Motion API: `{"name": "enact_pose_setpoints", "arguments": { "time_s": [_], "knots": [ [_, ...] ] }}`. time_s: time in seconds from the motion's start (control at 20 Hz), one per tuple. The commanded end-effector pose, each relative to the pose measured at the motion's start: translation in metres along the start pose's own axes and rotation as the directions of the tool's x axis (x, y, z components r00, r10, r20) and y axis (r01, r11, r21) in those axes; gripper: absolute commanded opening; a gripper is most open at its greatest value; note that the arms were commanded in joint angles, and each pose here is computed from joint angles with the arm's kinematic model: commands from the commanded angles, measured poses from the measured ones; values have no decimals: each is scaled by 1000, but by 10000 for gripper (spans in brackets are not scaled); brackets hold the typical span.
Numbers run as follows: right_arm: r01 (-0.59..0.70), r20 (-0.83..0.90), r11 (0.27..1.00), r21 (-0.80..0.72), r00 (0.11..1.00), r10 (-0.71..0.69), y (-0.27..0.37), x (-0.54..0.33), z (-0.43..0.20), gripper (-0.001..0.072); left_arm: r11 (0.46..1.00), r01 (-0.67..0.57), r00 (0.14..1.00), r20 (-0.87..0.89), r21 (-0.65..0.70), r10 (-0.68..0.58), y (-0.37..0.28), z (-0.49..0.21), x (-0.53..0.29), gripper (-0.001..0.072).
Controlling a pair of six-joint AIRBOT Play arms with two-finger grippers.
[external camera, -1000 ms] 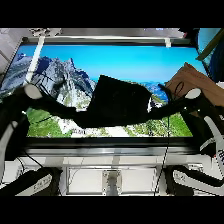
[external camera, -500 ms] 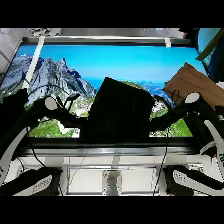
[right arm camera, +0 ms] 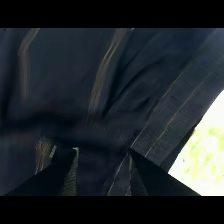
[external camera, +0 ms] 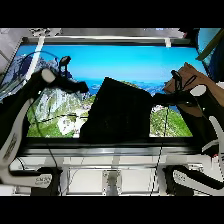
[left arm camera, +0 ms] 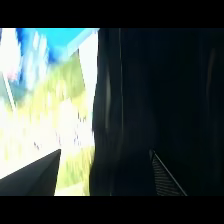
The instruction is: Fold the clothes and pants, and hang the long-sleeved shirts on hangers.
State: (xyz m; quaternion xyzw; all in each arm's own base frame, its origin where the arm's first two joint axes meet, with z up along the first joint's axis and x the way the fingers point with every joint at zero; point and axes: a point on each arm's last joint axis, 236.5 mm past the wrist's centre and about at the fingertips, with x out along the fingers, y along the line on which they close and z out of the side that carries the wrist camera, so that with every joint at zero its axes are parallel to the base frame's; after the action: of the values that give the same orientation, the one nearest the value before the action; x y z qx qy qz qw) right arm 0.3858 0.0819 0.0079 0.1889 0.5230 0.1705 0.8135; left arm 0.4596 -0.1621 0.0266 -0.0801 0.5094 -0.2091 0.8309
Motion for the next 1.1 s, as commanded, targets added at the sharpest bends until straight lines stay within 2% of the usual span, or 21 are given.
{"name": "enact_pose_setpoints", "arguments": {
  "time_s": [0.0, 0.15, 0.4, 0.6, 0.75, 0.95, 1.05],
  "knots": [
    [49, 76, 993, 104, 995, -57, -28, 18, 23, 349, 998, 54, 997, -59, 9, -54, 3, 44, 47, 603],
    [63, 51, 990, 129, 996, -70, -40, 34, 19, 349, 989, 149, 986, -80, -8, -149, -6, 73, 83, 588],
    [65, 44, 982, 176, 996, -74, -53, 53, 18, 350, 975, 207, 956, -196, -84, -220, -1, 38, 135, 585],
    [74, 35, 978, 194, 996, -83, -61, 63, 16, 350, 970, 242, 947, -221, 6, -235, -22, 26, 149, 585],
    [61, 31, 973, 221, 997, -70, -61, 70, 15, 350, 973, 229, 965, -135, 30, -223, -36, 42, 166, 584],
    [59, 32, 972, 226, 997, -68, -62, 71, 15, 350, 975, 220, 970, -108, 2, -219, -43, 43, 180, 544],
    [61, 39, 972, 226, 997, -72, -63, 71, 16, 350, 975, 224, 968, -114, 9, -222, -48, 40, 183, 482]
  ]
}}
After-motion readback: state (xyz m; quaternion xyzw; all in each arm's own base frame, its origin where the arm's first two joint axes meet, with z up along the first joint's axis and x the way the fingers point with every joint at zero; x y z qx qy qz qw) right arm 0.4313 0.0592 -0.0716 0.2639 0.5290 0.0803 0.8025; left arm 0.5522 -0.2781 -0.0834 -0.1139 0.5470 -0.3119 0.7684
